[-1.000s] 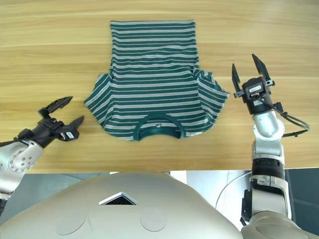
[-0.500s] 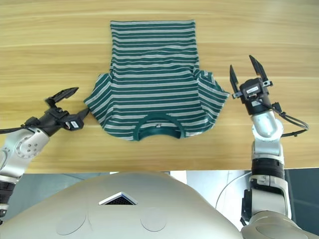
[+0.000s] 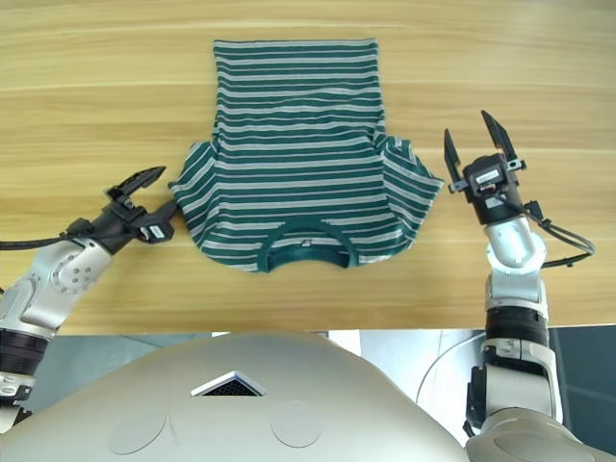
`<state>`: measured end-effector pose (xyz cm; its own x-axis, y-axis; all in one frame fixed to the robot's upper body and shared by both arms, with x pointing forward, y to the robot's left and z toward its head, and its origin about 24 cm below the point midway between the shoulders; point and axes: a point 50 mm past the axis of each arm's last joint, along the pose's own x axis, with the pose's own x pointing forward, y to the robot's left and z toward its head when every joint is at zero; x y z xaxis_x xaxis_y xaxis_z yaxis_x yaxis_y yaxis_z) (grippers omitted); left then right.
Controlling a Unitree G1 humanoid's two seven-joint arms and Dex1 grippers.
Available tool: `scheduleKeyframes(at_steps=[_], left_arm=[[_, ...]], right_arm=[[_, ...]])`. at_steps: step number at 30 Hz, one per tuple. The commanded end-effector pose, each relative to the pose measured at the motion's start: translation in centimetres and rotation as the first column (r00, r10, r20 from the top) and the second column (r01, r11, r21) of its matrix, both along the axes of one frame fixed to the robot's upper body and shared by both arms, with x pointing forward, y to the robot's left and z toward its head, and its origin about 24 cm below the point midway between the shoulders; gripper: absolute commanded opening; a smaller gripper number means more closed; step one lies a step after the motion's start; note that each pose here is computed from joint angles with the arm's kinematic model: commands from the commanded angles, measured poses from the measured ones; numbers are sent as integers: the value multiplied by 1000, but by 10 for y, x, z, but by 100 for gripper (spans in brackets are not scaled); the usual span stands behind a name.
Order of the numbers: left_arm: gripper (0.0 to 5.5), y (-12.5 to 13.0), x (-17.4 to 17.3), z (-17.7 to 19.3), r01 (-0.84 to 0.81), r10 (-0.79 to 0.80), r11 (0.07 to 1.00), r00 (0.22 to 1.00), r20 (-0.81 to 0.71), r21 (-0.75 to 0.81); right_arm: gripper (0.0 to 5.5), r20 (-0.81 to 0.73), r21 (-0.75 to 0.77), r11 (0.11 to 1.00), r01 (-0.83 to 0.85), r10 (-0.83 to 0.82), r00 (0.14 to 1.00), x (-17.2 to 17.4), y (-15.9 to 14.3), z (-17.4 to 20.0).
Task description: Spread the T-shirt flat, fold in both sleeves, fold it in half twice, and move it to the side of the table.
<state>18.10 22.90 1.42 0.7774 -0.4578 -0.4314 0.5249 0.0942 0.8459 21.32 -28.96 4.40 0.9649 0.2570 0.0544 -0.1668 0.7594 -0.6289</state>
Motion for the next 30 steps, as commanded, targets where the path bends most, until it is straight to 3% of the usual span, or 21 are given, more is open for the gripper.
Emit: scheduleKeyframes(at_steps=[1, 8, 18, 26, 30], left_arm=[[253, 8, -14, -22, -26, 34, 997, 992, -119, 74], [142, 9, -13, -25, -21, 32, 996, 991, -131, 82], [26, 7, -24, -31, 32, -8, 993, 978, -207, 116], [26, 1, -29, -37, 77, -47, 989, 974, -221, 127], [108, 4, -27, -34, 35, -11, 990, 985, -175, 138]], right_arm=[[251, 5, -3, 1000, 19, -19, 1000, -2, -5, 1], [251, 5, 0, 1000, 16, -16, 1000, -3, -5, 1], [251, 7, -4, 1000, 8, -8, 1000, -4, -3, 4], [251, 6, -6, 1000, 6, -6, 1000, -5, -3, 5], [251, 6, -4, 1000, 10, -10, 1000, -5, -4, 5]])
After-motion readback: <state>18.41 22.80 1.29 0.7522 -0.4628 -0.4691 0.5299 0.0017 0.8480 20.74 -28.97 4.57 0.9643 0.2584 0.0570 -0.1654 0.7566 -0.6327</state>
